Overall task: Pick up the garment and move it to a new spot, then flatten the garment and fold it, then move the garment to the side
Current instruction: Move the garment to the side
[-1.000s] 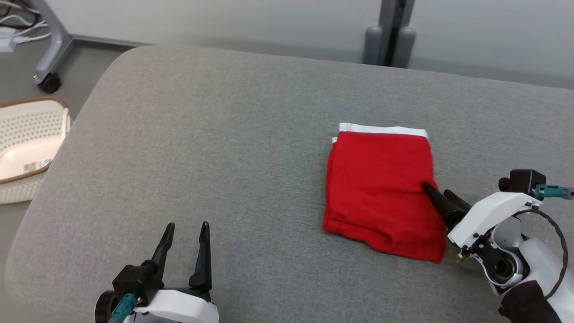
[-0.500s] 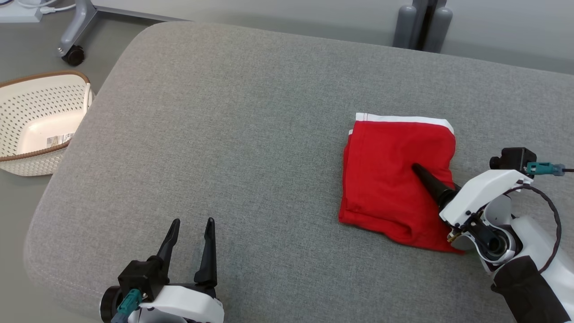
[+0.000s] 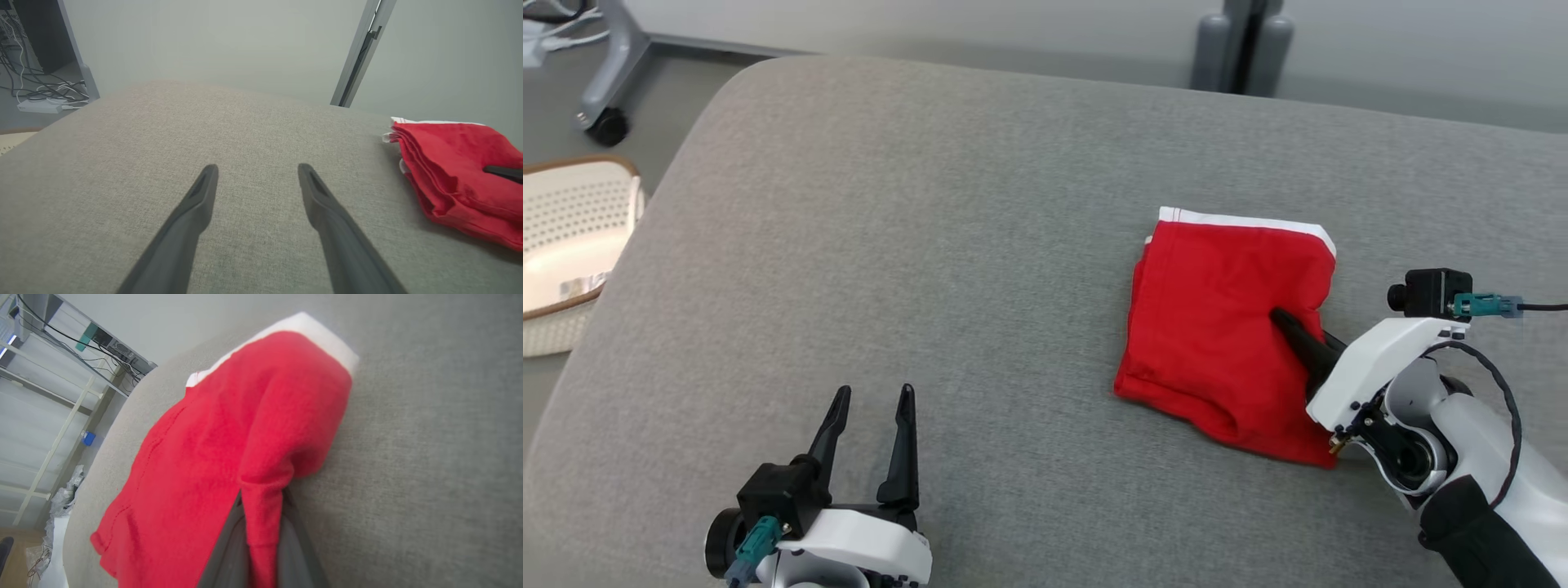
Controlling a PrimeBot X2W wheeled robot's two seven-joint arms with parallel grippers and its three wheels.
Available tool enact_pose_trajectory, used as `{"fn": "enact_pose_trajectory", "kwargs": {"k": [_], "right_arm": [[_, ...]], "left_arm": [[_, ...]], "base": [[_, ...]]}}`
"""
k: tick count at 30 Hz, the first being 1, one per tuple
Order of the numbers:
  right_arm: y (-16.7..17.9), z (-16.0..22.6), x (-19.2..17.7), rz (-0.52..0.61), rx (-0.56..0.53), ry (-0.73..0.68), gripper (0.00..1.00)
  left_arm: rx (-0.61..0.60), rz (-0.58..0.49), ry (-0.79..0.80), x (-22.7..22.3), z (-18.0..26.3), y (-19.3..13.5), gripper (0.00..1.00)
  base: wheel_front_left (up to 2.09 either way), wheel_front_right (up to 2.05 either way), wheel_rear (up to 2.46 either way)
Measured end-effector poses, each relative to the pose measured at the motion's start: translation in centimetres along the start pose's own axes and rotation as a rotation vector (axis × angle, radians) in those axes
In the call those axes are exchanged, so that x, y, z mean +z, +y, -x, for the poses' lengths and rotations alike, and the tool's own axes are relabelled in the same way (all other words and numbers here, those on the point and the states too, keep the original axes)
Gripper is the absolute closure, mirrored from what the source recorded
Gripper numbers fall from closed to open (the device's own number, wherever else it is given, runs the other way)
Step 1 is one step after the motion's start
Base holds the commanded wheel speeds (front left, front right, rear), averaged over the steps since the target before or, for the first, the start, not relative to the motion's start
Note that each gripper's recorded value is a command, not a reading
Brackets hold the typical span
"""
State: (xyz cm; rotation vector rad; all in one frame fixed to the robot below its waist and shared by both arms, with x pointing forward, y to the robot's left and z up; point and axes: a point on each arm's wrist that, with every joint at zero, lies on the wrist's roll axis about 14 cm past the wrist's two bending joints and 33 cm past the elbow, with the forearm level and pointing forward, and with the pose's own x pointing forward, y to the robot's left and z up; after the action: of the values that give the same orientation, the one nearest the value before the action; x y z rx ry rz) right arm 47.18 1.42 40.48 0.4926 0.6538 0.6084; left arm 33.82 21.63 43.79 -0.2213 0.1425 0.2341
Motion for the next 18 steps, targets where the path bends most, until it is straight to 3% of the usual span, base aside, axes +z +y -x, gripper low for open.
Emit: {"fn": "enact_pose_trajectory", "kwargs": {"k": [8,18], "right_arm": [[-2.9,4.7,4.2,0.177,-0.068,-0.064,1.0],[-9.6,13.1,11.1,0.256,-0.257,-0.185,1.0]], "left_arm": [[-0.127,0.03,-0.015,0.5,-1.7,-4.3,0.0],[-0.263,0.061,-0.024,0.8,-5.2,-9.7,0.0]], "base": [[0.0,0.0,0.0],[0.0,0.0,0.0]]}}
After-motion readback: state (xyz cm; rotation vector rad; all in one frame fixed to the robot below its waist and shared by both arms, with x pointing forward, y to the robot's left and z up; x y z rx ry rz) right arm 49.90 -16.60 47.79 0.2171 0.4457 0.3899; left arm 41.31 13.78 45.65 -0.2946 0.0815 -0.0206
